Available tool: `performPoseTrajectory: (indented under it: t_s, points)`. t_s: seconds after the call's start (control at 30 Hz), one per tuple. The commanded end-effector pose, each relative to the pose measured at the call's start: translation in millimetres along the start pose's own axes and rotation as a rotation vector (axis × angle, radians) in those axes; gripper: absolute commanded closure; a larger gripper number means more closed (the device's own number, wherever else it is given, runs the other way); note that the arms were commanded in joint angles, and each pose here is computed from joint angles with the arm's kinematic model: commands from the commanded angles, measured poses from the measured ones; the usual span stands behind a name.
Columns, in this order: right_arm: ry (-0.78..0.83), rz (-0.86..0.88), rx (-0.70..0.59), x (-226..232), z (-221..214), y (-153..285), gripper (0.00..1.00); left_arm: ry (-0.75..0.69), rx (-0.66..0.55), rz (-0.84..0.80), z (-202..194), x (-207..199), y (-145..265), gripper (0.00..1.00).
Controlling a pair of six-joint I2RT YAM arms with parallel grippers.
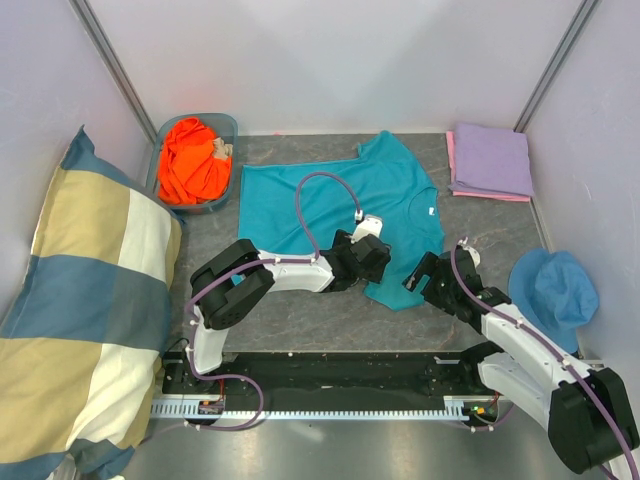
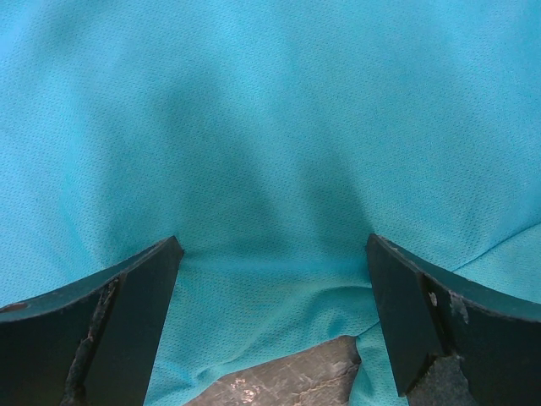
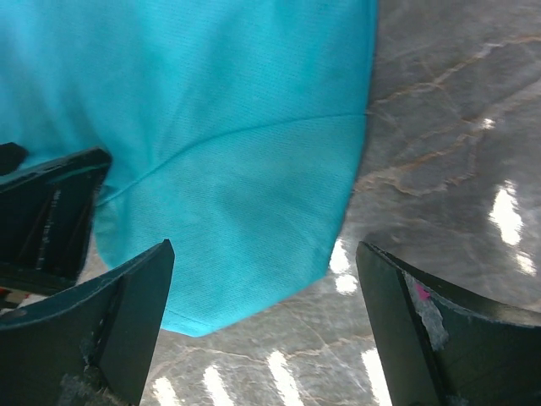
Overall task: Fold and stack the t-shirts
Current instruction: Grap the side of the flattened tshirt closest away from the robot with both arms
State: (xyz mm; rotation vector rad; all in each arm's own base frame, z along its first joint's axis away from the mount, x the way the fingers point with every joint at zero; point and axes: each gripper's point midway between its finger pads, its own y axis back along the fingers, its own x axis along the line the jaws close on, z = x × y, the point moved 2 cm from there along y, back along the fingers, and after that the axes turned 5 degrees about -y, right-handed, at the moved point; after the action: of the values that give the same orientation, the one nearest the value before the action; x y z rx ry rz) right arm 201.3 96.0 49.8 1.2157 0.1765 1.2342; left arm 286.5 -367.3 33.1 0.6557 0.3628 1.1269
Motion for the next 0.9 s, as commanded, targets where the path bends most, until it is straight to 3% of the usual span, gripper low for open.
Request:
performPoseTrajectory:
  t_s: [0.0,0.23,0.87]
  points:
    - [-0.031,0.022,0.055,-3.2,-16.1,-6.4,0.02,-0.007,0.082,0.043,-29.2,13.4,1.5,0.0]
    - [-0.05,0.067,0.072,4.4,-18.9,-7.7,0.02,-0.009,0.082,0.046,-29.7,14.4,1.8,0.0]
    - [-0.079,0.328,-0.063,54.3,13.5,31.8,0.02,-0.002,0.089,0.048,-32.3,14.9,2.0,0.0]
